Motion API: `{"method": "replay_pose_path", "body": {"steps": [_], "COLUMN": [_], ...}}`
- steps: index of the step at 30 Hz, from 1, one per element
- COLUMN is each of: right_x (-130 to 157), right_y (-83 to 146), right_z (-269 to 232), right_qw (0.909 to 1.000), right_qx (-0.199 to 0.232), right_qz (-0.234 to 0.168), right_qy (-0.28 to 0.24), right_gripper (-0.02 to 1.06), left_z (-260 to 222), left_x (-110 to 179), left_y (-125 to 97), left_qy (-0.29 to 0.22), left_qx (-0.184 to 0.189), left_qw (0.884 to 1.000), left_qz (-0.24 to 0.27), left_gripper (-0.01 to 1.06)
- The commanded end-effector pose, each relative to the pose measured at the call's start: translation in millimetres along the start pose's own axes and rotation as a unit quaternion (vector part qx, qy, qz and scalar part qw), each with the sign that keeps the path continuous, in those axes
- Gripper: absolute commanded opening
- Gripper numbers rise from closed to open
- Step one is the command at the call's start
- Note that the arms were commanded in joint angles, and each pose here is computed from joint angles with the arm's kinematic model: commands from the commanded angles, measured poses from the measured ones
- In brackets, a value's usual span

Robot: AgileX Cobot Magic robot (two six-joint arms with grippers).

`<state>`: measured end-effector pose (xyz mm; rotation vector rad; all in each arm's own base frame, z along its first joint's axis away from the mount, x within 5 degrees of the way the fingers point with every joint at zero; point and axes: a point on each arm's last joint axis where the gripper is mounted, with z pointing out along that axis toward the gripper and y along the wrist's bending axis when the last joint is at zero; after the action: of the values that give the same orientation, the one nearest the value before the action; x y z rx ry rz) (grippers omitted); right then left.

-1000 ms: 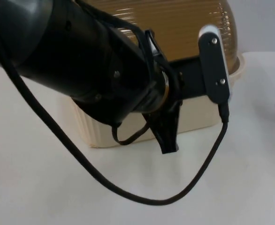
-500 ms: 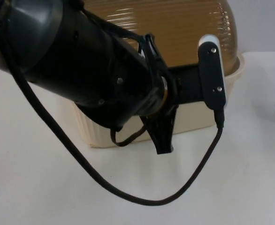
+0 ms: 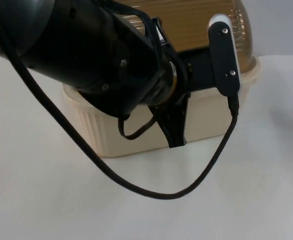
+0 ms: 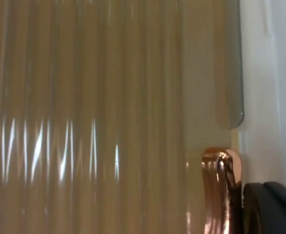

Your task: Open the box lid with the left hand, place the block into the box with the right hand, then close the box lid with the left hand.

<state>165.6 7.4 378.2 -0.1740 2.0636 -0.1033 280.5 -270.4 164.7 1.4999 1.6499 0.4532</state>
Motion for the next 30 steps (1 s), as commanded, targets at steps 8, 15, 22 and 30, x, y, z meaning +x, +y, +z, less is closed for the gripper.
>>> {"method": "replay_pose_path", "body": {"steps": [8, 15, 22, 30], "right_x": [-2, -2, -2, -2], "right_y": [0, 0, 0, 0], "right_z": [-2, -2, -2, -2], "right_qw": [1.0000, 1.0000, 1.0000, 1.0000], "right_qx": [0.002, 0.001, 0.001, -0.001], "right_qz": [-0.006, -0.005, -0.005, -0.003], "right_qy": [-0.006, -0.007, -0.003, -0.003], "right_gripper": [1.05, 1.05, 1.05, 1.05], "left_z": [1, 5, 9, 15], "left_x": [2, 3, 1, 16], "left_y": [8, 33, 79, 117], "left_qy": [0.015, 0.017, 0.011, 0.009], "left_qx": [-0.025, -0.054, -0.104, -0.128], "left_qw": [0.999, 0.998, 0.995, 0.991], "left_qz": [0.026, 0.015, -0.001, -0.035], "left_gripper": [0.00, 0.00, 0.00, 0.00]}}
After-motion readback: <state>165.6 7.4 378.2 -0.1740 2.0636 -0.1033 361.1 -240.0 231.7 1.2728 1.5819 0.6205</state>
